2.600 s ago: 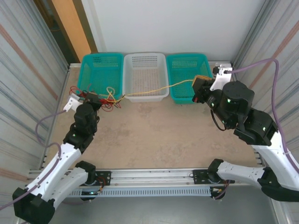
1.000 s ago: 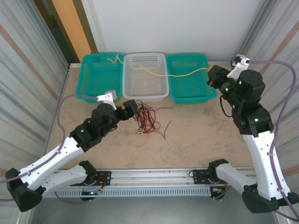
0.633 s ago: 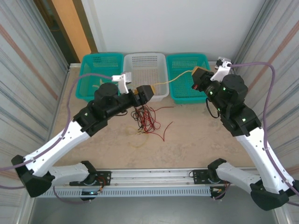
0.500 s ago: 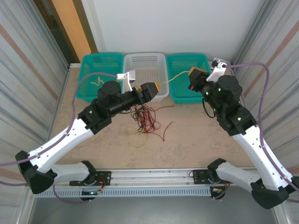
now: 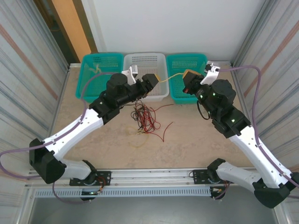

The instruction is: Untangle the cables

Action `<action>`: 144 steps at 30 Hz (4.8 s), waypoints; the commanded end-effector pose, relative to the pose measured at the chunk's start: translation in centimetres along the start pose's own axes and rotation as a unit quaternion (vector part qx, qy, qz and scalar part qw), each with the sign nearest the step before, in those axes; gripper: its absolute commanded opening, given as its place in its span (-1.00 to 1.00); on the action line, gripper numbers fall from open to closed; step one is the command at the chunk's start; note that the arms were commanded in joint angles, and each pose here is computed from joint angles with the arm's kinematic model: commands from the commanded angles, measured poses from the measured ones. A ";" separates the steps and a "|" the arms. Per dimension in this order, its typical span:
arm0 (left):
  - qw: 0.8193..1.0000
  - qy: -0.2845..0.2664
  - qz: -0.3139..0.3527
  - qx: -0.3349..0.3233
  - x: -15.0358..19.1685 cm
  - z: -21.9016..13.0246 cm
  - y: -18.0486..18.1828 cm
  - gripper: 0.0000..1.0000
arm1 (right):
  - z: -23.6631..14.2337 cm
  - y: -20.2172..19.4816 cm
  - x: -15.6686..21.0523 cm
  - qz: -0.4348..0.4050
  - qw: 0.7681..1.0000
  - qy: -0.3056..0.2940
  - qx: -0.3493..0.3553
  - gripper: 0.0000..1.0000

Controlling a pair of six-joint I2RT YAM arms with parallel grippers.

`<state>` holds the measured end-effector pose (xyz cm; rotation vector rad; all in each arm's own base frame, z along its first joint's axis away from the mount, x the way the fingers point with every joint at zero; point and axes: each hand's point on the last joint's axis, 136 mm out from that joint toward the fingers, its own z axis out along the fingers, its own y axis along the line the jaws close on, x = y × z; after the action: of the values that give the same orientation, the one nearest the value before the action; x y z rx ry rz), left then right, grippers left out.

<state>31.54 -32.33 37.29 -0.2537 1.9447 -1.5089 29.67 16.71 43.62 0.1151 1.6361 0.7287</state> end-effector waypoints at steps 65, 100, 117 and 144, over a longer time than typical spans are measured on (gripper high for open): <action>0.942 0.053 0.121 -0.309 -11.8 -13.4 16.3 0.11 | -3.4 -7.3 13.7 -0.013 0.967 0.222 0.122 0.11; 0.896 0.129 0.038 -0.423 -2.9 -6.5 30.1 -0.63 | -0.7 -4.6 28.0 -0.013 0.921 0.375 0.102 0.14; 0.860 0.138 0.094 -0.483 -4.0 -16.4 26.8 -1.00 | -0.4 -4.1 26.7 -0.010 0.929 0.358 0.091 0.14; 0.879 0.118 0.097 -0.452 -5.7 -19.1 23.7 0.06 | 0.0 -2.6 26.8 -0.020 0.927 0.366 0.079 0.14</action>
<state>31.08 -6.76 17.17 -0.3022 2.7158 -0.4444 24.58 26.52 18.32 -0.0650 2.4221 0.6369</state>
